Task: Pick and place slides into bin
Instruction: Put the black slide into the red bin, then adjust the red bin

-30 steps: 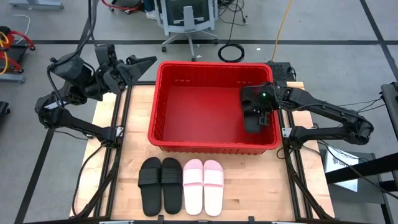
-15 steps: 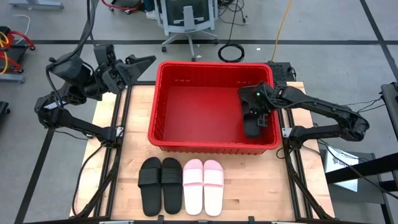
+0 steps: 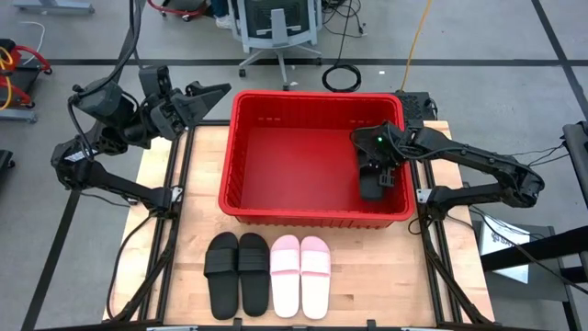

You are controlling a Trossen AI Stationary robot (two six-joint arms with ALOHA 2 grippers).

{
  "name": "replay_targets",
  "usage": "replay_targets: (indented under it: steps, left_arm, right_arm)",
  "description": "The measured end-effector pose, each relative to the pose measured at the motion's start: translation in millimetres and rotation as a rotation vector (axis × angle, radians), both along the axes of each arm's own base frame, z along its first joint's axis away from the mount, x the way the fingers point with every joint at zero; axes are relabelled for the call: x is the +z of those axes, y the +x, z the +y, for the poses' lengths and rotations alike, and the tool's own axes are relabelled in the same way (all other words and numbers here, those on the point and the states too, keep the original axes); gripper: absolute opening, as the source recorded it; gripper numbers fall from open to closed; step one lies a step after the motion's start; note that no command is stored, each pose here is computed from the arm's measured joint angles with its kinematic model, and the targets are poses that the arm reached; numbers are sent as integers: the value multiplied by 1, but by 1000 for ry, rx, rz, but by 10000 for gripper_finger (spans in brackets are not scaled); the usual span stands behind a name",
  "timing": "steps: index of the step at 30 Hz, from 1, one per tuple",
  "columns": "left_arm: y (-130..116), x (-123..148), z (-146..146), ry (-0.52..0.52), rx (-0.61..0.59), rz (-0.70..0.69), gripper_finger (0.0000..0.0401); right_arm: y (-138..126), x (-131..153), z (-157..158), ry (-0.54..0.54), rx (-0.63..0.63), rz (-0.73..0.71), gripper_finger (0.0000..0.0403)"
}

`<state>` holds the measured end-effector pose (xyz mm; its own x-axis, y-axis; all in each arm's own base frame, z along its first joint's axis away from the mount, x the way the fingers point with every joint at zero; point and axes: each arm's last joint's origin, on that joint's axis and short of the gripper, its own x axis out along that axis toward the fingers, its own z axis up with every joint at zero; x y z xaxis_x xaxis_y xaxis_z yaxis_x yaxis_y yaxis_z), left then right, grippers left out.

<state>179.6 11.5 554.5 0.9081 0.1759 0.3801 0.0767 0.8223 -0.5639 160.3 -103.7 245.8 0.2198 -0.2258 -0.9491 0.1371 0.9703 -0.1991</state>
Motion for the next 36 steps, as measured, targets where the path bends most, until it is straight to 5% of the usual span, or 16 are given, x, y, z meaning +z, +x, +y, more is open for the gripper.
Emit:
replay_targets:
  steps: [19, 36]
  left_arm:
    - [0, 0, 0, 1, -8, 0, 228]
    - [0, 0, -1, 16, -39, 1, 228]
  right_arm:
    - [-4, 0, 7, 19, -47, 41, 138]
    - [-27, 15, 30, 200, -148, -48, 212]
